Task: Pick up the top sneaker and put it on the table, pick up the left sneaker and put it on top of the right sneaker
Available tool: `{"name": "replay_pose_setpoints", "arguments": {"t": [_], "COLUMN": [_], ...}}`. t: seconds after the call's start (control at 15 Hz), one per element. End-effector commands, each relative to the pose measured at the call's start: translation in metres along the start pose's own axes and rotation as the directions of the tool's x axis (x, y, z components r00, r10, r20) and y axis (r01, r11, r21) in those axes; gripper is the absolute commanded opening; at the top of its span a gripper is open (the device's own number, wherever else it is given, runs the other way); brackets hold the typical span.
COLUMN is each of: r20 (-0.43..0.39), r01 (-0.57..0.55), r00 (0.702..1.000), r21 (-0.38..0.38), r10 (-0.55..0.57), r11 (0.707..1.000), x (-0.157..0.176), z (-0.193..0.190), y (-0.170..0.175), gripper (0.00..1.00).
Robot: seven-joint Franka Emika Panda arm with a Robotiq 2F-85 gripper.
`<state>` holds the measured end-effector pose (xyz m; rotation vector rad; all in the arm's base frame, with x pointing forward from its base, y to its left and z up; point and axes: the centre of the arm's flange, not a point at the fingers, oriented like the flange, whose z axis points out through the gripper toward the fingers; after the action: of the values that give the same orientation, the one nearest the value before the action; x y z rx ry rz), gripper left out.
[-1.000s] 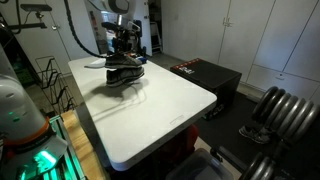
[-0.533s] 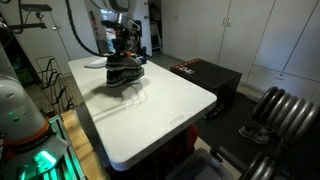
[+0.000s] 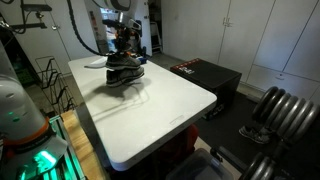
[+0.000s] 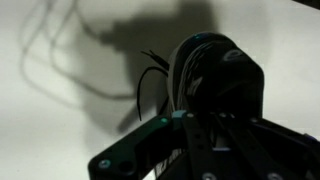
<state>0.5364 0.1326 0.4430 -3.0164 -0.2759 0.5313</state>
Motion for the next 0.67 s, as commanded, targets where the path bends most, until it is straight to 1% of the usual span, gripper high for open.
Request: {"name": "replay_pose_setpoints", "arguments": {"t": [0.0, 0.2, 0.33, 0.47, 0.6], "r20": [-0.025, -0.070, -0.100, -0.165, -0.194], "r01": [-0.063, -0.138, -0.188, -0.197, -0.203], "r00": [0.998, 0.989, 0.980, 0.972, 0.967], "r21": [-0.062, -0.127, -0.157, -0.184, -0.207], "r10": [0.061, 0.130, 0.174, 0.167, 0.163], "r11": [0.996, 0.982, 0.970, 0.963, 0.957], "x": [-0.017, -0.041, -0.054, -0.063, -0.065], "z": [-0.018, -0.034, -0.042, -0.042, -0.035], "y": [0.005, 0.012, 0.017, 0.023, 0.029], "gripper": [0.03, 0.02, 0.02, 0.02, 0.02]}}
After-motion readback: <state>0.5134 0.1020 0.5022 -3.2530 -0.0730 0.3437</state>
